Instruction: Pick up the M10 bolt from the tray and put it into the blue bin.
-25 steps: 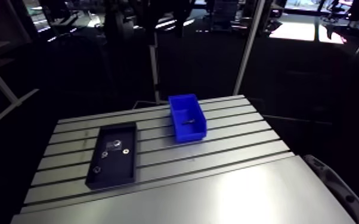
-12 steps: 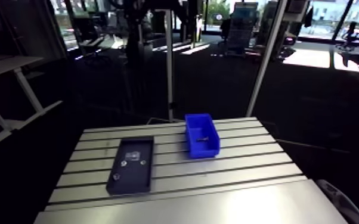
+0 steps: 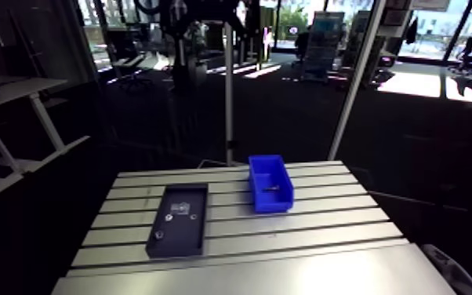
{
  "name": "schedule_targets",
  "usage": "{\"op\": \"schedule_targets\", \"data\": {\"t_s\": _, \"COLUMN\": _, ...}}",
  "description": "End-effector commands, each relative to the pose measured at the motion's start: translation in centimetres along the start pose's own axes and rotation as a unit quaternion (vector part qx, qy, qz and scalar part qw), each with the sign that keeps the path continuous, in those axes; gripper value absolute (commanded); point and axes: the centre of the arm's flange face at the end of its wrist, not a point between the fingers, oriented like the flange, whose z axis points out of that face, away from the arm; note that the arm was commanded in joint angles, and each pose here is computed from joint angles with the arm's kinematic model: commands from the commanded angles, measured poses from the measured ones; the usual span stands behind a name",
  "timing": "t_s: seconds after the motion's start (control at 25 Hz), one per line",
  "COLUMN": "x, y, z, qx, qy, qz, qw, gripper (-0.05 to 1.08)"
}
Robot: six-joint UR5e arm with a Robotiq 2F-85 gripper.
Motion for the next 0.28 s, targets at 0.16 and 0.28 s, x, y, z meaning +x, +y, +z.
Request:
{"op": "schedule_targets", "data": {"t_s": 0.16, "x": -0.52, "y": -0.01, "z": 0.83, "qx": 0.0019, "qy": 0.0, "qz": 0.002, "qw": 1.0, "gripper": 0.01}}
{"op": "schedule_targets", "data": {"t_s": 0.28, "x": -0.6, "y": -0.04, "z": 1.2, "qx": 0.0034, "qy": -0.004, "qz": 0.002, "qw": 1.0, "gripper": 0.01}}
